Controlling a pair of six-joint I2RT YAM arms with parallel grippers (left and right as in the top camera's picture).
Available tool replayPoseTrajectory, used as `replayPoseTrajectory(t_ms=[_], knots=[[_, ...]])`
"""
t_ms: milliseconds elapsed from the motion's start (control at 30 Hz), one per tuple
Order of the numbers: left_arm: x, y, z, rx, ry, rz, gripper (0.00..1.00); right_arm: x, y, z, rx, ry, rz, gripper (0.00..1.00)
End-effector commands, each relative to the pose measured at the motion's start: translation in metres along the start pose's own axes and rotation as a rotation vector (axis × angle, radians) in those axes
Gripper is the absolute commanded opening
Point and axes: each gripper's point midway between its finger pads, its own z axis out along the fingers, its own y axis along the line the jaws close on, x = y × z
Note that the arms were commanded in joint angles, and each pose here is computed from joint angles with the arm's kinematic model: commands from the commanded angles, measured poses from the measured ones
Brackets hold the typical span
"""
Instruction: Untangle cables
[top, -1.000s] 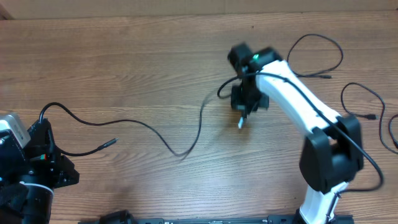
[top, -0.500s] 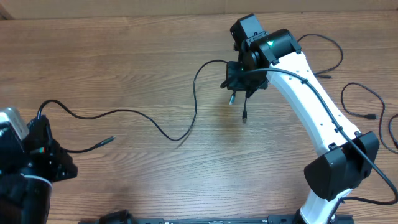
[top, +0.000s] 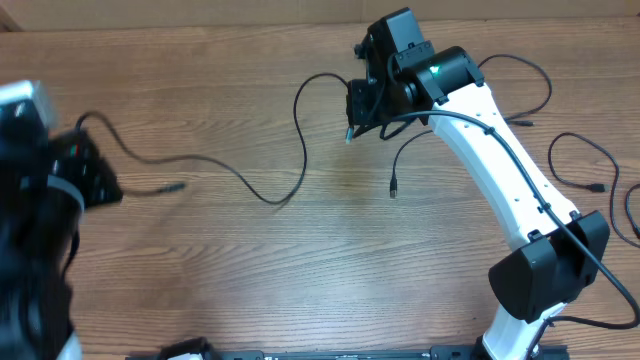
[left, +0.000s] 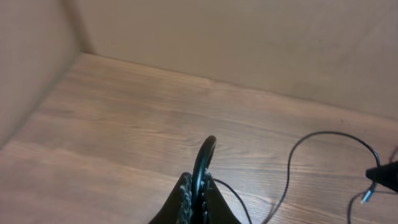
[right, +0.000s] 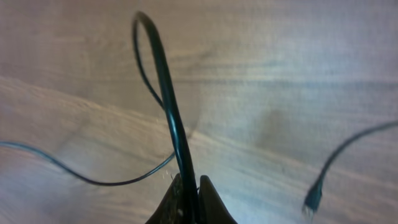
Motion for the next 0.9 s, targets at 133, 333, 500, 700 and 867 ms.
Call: replayPoseTrajectory(t_ms=[133, 333, 500, 700, 867], knots=[[0.0, -0.043, 0.106, 0.261, 0.145, 0.046, 0.04, -0.054, -0.004, -0.009, -0.016, -0.193, -0.024, 0.04], [0.009, -0.11, 0.183, 0.396, 0.183, 0.115, 0.04, -0.089, -0.02, -0.018, -0.02, -0.318, -0.035, 0.04], [0.03, -0.185, 0.234, 0.525, 0.2, 0.129, 0.04, -0.11, -0.054, -0.021, 0.035, -0.378, -0.047, 0.04], [0.053, -0.25, 0.275, 0.624, 0.185, 0.103, 0.04, -0.121, -0.099, 0.005, 0.044, -0.366, 0.007, 0.04], [0.058, -0.266, 0.302, 0.639, 0.162, 0.035, 0.04, -0.114, -0.123, 0.053, 0.054, -0.3, 0.02, 0.04]])
